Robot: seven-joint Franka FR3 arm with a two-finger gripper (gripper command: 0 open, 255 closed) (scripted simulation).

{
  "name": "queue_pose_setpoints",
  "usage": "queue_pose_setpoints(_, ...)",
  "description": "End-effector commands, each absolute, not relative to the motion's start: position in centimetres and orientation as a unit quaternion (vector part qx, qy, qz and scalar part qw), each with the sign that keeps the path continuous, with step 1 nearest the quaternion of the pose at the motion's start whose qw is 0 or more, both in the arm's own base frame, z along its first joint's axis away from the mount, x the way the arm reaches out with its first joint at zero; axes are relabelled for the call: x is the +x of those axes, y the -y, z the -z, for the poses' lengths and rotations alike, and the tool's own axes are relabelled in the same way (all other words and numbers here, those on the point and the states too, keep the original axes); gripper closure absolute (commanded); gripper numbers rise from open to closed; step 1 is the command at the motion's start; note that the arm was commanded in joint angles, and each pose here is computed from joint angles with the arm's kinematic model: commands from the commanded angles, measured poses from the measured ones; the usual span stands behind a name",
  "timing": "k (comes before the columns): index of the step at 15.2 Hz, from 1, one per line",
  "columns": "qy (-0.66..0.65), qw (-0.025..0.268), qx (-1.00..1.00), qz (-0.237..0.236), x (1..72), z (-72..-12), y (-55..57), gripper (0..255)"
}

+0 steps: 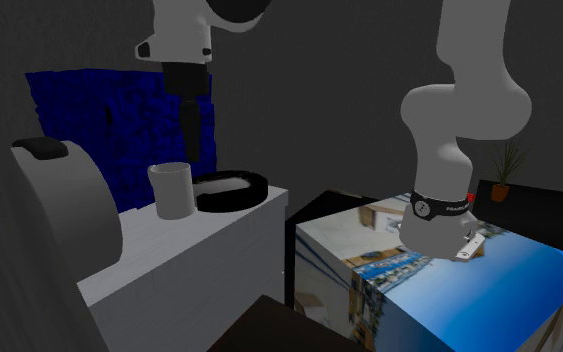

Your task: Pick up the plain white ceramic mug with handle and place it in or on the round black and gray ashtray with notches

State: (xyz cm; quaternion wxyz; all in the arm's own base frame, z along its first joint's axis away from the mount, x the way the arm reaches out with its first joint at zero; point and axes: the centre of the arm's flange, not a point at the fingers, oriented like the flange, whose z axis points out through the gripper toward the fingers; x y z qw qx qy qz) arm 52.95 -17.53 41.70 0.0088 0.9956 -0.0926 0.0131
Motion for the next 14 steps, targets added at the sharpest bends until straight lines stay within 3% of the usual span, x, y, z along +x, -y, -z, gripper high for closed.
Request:
queue_pose_setpoints(1,0.097,0.012,0.995,-0.017,54.6,-40.3,18.6,0)
queue_pose_setpoints(14,0.102,0.015,0.994,-0.023,57.1,-34.9,20.5,0)
